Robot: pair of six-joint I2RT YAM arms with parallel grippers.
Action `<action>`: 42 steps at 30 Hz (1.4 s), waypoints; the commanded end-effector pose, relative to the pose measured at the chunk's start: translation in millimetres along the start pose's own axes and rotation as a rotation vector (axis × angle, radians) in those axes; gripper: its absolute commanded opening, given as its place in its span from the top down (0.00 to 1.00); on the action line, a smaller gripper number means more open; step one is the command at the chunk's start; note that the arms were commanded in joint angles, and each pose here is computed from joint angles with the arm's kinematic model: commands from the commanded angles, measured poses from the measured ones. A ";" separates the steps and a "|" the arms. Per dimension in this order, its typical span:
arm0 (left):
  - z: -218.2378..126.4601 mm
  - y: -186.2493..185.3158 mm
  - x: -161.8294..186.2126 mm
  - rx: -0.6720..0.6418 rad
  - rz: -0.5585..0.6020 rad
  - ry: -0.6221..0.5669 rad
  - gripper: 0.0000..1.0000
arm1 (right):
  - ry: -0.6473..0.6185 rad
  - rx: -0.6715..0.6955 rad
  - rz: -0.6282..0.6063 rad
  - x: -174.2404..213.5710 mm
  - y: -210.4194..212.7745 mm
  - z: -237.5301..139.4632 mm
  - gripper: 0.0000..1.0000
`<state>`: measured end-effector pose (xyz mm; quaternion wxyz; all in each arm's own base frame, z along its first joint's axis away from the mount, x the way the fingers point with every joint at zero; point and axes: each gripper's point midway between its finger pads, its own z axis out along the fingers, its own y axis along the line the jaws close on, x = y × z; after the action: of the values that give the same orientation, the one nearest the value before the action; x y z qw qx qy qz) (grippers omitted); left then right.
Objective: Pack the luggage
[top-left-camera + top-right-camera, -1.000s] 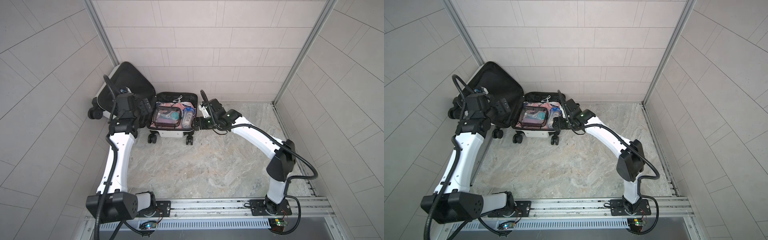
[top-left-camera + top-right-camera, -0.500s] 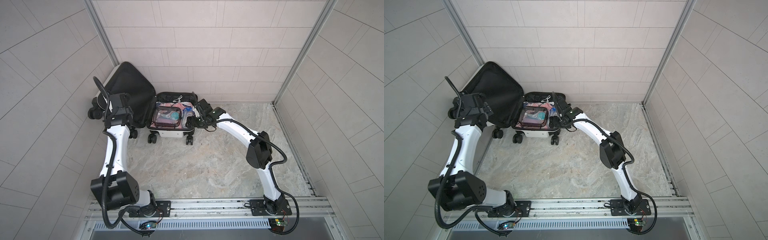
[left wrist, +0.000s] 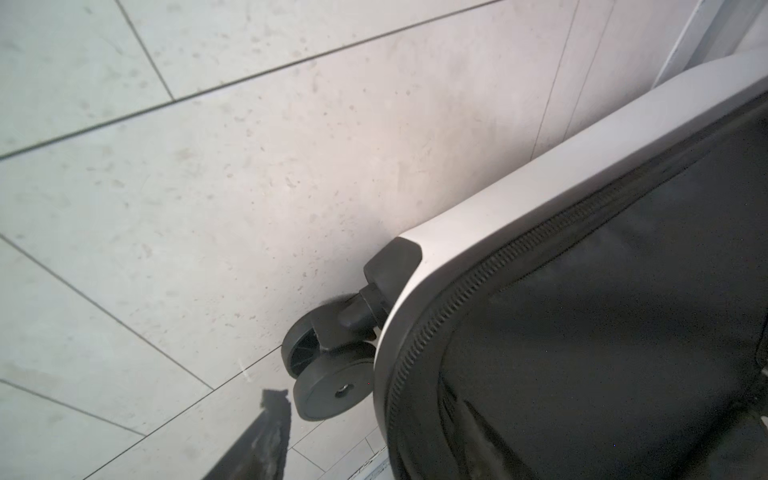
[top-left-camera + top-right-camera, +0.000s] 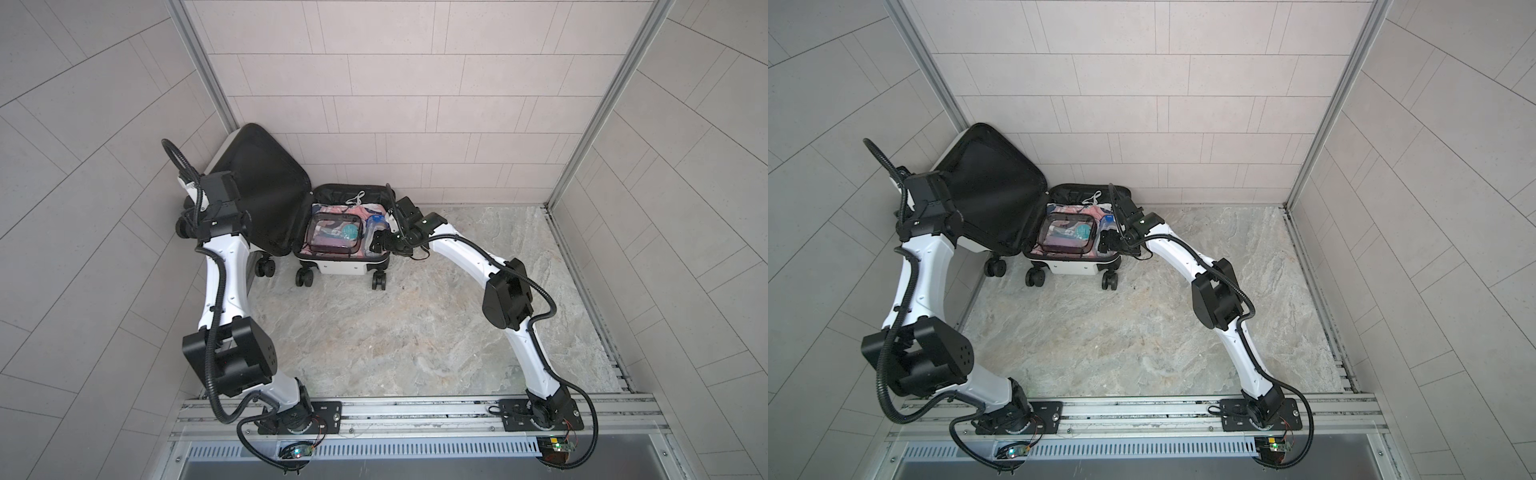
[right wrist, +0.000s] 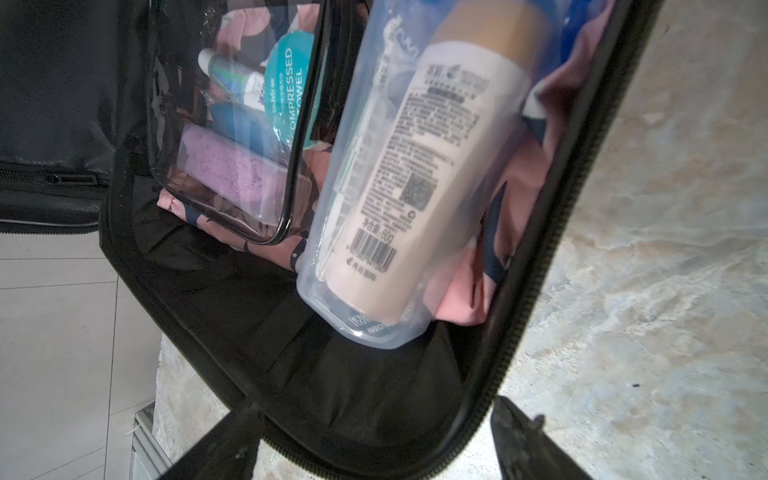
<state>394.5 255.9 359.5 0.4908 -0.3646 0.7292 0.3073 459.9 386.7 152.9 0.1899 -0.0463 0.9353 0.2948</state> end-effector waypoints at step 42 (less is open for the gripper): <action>-33.0 -28.8 -47.8 0.207 -0.168 -0.085 1.00 | -0.003 0.018 0.204 -28.5 -68.2 18.7 0.56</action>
<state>418.8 256.9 358.2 0.4984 -0.3482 0.7472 0.2684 514.6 325.9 127.3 0.1892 0.0492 0.9320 0.3051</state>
